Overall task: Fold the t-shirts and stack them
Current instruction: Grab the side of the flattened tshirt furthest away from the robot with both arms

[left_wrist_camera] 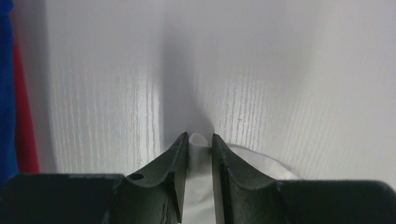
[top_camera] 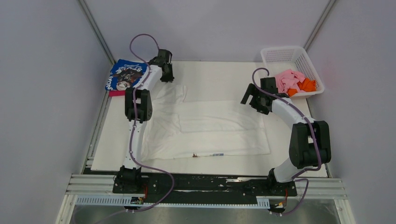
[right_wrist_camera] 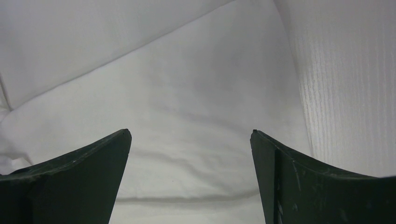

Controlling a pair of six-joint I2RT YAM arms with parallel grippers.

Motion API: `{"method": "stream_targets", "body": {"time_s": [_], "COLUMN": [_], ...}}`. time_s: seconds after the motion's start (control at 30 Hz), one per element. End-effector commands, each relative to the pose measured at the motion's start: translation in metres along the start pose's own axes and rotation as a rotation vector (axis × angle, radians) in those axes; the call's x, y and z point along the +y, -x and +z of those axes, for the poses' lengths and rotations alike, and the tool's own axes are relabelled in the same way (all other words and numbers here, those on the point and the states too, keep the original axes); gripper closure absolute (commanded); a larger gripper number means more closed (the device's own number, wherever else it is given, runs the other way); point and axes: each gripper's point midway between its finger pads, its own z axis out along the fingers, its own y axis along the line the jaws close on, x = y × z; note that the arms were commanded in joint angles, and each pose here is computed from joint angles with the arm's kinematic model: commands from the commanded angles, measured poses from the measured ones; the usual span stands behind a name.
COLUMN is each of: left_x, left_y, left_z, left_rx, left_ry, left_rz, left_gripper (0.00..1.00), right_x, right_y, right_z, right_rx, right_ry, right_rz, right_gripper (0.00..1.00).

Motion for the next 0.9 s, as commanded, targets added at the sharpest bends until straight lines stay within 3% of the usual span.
{"method": "stream_targets", "body": {"time_s": [0.0,0.03,0.13,0.5,0.87], "left_x": [-0.001,0.000,-0.001,-0.031,-0.043], "left_y": [-0.033,-0.034,-0.034,0.014,-0.002], "left_z": [-0.002,-0.001,-0.003,-0.074,-0.124], "left_rx": [0.101,0.104,0.105,-0.083,-0.150], "left_ry": [0.036,0.040,0.052,-0.028,-0.081], "left_rz": [0.025,0.026,0.035,0.061,0.078], "left_gripper": [0.72,0.75,1.00,1.00,1.00], "right_x": [0.002,0.001,-0.001,-0.014,-0.032], "right_y": [0.018,0.019,0.017,0.033,0.070], "right_z": [-0.005,-0.005,-0.002,0.007,0.043], "right_rx": [-0.073,-0.076,-0.070,-0.107,-0.063], "right_ry": [0.007,0.001,-0.010,-0.120,-0.327], "right_rz": [-0.009,-0.007,0.001,0.028,0.015], "right_gripper": [0.00,0.00,0.00,0.00,0.03]}}
